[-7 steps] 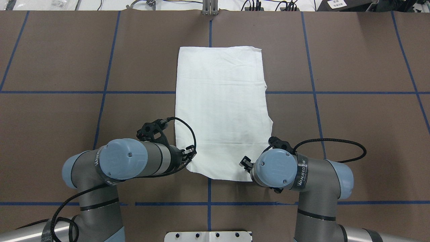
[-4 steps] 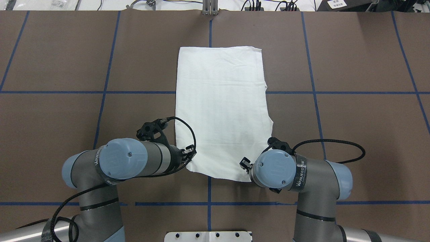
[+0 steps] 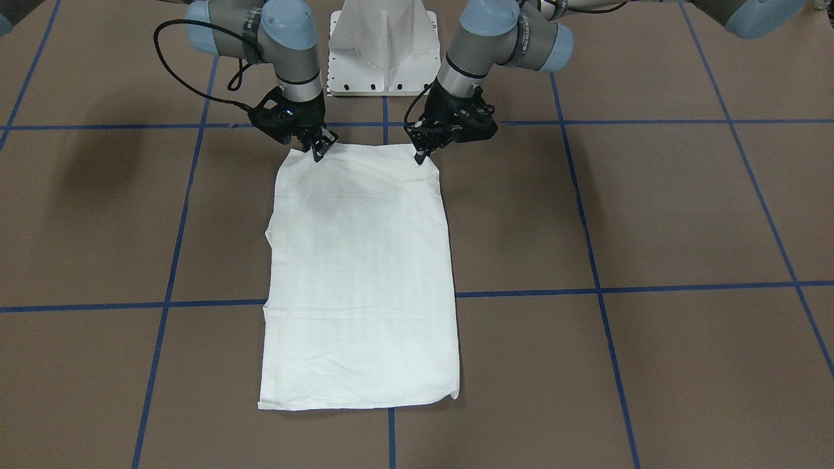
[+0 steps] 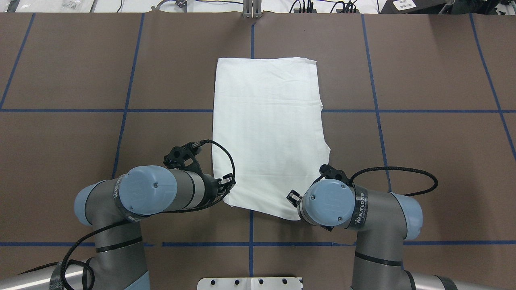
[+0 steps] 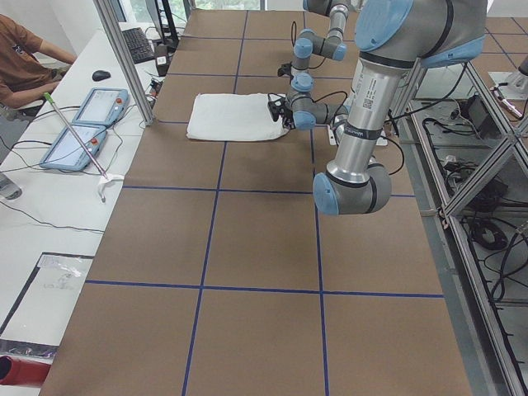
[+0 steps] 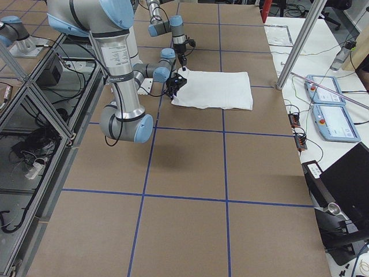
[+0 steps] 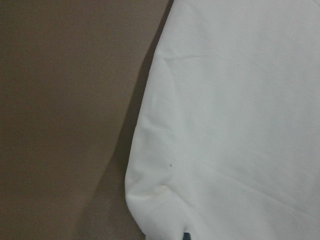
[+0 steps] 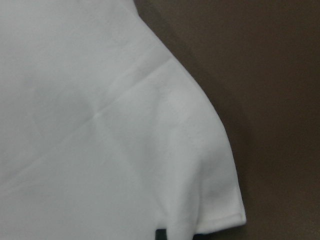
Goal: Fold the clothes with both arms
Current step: 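Grasp both near corners of the shirt with the left and right grippers, then lift the near edge with both grippers and fold it away from the robot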
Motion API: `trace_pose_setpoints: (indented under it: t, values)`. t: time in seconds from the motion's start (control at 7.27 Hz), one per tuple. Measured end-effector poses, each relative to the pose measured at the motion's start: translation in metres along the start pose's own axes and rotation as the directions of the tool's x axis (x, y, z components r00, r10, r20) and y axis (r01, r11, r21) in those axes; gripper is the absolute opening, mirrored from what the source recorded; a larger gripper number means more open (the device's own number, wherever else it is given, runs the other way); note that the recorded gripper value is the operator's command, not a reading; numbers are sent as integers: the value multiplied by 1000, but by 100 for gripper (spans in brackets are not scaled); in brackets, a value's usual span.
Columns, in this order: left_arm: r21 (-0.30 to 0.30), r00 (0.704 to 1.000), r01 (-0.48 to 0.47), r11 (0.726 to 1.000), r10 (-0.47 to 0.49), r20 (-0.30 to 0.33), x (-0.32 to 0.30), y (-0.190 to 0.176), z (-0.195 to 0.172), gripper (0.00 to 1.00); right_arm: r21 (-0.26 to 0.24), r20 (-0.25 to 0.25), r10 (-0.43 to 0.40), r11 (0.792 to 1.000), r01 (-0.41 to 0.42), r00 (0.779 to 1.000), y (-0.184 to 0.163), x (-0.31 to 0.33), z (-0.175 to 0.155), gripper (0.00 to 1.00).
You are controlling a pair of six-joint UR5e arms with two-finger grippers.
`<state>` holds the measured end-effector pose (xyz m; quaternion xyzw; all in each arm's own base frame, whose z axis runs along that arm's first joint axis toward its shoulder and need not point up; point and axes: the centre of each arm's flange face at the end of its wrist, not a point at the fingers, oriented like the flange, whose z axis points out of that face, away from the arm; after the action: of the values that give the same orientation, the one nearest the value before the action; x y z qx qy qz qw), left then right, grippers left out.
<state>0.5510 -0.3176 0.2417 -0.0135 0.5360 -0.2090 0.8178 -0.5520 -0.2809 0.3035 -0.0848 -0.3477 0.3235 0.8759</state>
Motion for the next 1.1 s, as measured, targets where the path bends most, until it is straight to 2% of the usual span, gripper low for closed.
trace_pose_setpoints:
  t: [0.41,0.69,1.1]
  values:
    - [0,1000,0,1000,0,-1,1,0,0,0,-5,25,5,1000,-5,1000,1,-12,-10,0]
    - [-4,1000,-1,1000,1,-14,4,2,-7,0,-7,41,11,1000,-11,999,-2,-16,-20,0]
    - [-49,998,-11,999,7,-68,9,13,-51,0,-37,74,9,999,-6,997,0,-9,-53,0]
